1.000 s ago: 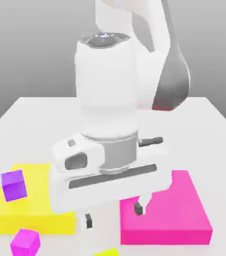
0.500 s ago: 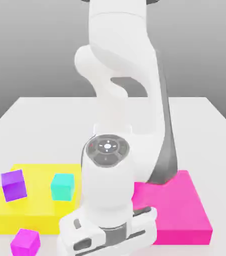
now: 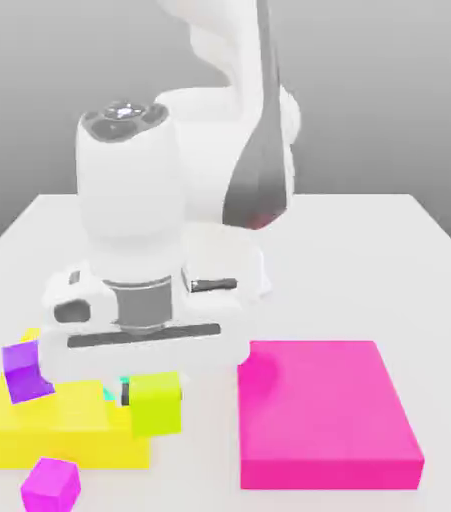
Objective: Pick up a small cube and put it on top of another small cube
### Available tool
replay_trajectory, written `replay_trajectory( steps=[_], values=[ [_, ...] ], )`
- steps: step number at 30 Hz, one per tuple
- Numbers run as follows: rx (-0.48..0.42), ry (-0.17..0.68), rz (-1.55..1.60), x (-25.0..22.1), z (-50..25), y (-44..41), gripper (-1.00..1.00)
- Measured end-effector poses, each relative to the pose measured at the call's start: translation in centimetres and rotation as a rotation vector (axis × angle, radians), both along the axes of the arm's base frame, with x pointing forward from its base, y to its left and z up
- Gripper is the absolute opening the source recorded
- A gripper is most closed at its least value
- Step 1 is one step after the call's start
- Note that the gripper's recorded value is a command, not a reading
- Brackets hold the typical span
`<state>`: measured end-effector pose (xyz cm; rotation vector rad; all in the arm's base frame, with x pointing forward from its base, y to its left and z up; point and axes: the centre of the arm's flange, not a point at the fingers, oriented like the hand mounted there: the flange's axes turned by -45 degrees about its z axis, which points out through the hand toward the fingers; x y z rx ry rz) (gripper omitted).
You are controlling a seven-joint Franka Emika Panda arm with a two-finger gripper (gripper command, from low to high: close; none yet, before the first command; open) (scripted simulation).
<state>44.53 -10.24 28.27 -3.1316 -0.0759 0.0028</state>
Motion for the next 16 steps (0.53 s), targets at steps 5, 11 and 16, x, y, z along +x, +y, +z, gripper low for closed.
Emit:
replay_trajectory(
  steps=[5, 11, 16],
  values=[
    [-0.002, 0.000, -0.116, -4.9, 2.4, -1.5, -1.00],
    [-0.004, -0.001, -0.197, -7.9, -0.2, -2.5, -1.00],
    [-0.007, -0.001, -0.199, -8.1, -2.5, -2.5, 1.00]
  ],
)
